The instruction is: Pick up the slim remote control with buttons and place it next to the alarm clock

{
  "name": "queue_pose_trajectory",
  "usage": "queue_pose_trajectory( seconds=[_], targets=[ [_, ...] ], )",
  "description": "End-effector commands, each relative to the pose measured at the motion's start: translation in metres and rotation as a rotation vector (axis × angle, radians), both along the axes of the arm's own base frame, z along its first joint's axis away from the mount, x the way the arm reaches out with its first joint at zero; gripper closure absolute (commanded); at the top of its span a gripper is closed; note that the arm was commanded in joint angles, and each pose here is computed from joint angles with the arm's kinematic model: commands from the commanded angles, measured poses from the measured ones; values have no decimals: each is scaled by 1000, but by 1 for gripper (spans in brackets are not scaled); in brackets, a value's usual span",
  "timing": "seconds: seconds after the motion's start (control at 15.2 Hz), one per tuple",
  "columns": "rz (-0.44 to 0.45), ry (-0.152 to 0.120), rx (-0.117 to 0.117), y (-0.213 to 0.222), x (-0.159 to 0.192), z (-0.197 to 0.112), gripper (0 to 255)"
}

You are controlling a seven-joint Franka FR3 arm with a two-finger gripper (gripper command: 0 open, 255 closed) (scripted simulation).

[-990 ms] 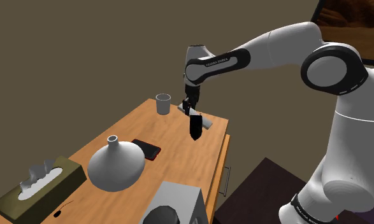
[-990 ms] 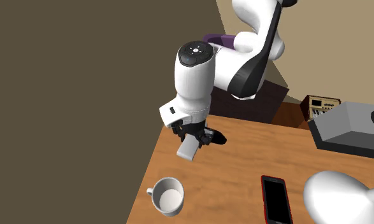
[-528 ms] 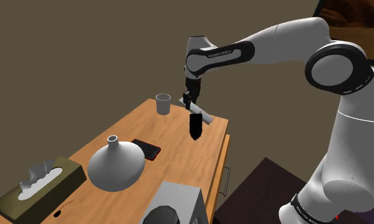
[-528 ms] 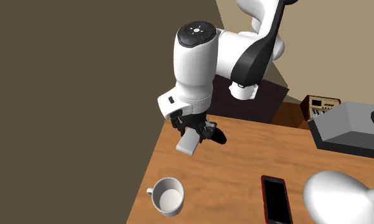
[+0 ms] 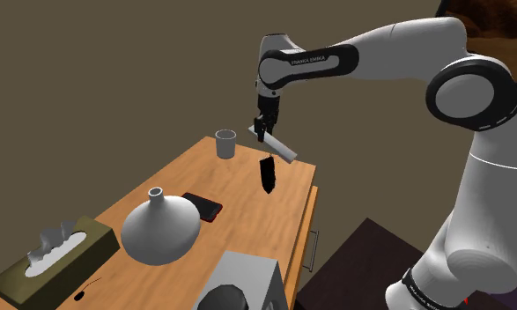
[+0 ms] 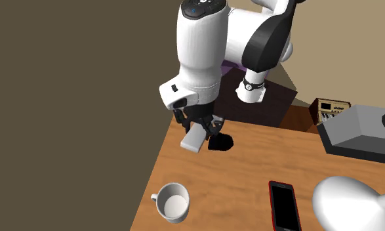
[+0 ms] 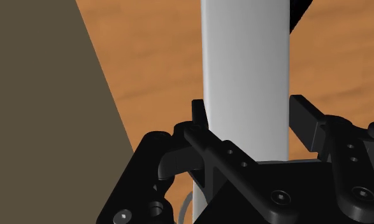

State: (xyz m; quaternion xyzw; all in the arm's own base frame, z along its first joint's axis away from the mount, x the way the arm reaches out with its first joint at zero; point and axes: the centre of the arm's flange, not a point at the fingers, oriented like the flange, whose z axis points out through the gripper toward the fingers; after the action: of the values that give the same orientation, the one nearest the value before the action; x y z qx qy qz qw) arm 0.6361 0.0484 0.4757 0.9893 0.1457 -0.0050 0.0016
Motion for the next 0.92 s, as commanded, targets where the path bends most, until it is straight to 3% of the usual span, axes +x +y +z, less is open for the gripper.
queue_pose_trajectory(
  seconds=[0.0, 0.86],
  targets=[
    [0, 0, 0, 0, 0, 11, 255],
    [0, 0, 0, 0, 0, 79, 255]
  ],
)
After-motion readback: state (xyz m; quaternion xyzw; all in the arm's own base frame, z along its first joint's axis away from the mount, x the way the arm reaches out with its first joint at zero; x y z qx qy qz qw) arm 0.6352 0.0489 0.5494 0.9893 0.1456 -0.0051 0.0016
